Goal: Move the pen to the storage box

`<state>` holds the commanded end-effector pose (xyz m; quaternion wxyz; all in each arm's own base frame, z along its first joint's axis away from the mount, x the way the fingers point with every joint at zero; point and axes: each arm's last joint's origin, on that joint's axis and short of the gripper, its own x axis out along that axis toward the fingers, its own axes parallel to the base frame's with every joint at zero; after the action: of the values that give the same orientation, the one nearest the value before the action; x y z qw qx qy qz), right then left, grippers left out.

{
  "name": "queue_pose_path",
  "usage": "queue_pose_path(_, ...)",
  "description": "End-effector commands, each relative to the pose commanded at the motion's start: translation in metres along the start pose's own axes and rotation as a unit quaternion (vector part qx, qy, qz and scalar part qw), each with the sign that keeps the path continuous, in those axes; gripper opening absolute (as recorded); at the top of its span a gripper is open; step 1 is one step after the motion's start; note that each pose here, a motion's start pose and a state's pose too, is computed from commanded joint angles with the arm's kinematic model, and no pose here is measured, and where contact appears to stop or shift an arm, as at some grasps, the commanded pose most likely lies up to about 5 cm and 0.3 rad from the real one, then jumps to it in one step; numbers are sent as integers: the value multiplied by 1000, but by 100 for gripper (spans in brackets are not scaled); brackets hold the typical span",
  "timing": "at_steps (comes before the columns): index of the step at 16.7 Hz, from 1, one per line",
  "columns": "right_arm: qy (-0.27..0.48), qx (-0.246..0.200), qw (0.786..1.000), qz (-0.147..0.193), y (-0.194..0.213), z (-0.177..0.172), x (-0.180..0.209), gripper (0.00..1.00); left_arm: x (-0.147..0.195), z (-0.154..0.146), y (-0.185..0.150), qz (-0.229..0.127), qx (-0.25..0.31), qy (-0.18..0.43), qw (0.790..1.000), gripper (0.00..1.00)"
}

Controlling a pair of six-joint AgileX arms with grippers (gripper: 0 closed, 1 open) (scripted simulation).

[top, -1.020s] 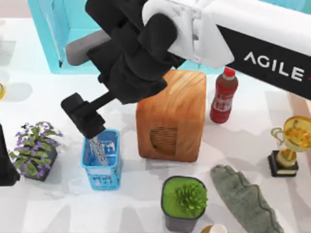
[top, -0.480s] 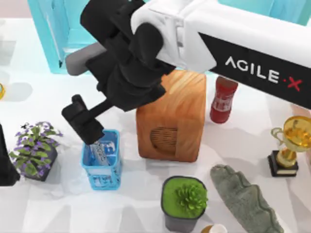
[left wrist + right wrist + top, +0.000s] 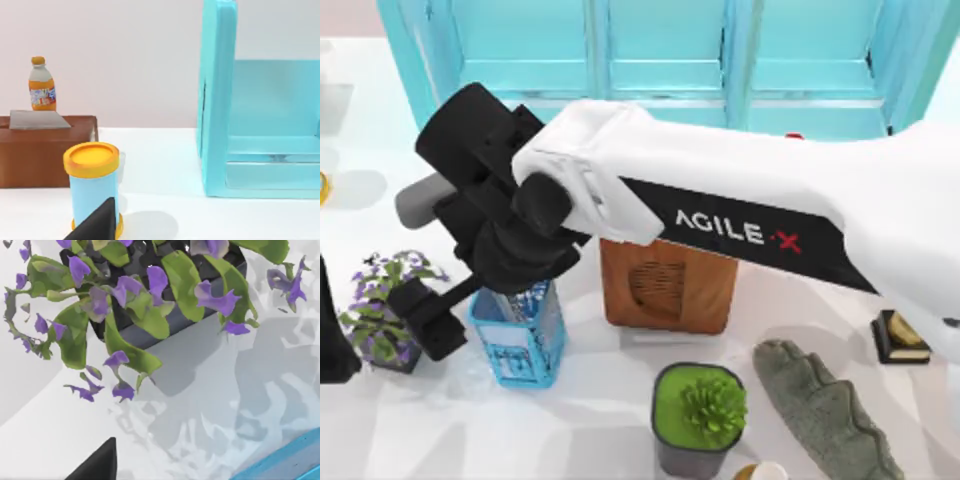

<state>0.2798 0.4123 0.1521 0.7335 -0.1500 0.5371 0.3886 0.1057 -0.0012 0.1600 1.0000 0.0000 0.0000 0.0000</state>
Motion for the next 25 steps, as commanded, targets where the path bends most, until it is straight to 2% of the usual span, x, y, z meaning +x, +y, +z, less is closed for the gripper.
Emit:
queue_pose_path(6,-1,1,1000,1,-20,4,-8,100,0,0,0,0,0,0,1000,100)
queue_pose_path(12,1,0,1000,0,-22,5,-11,100,0,0,0,0,0,0,1000,100)
queue_pose_path(25,1,0,1000,0,-22,5,-11,2,0,0,0,0,0,0,1000,100)
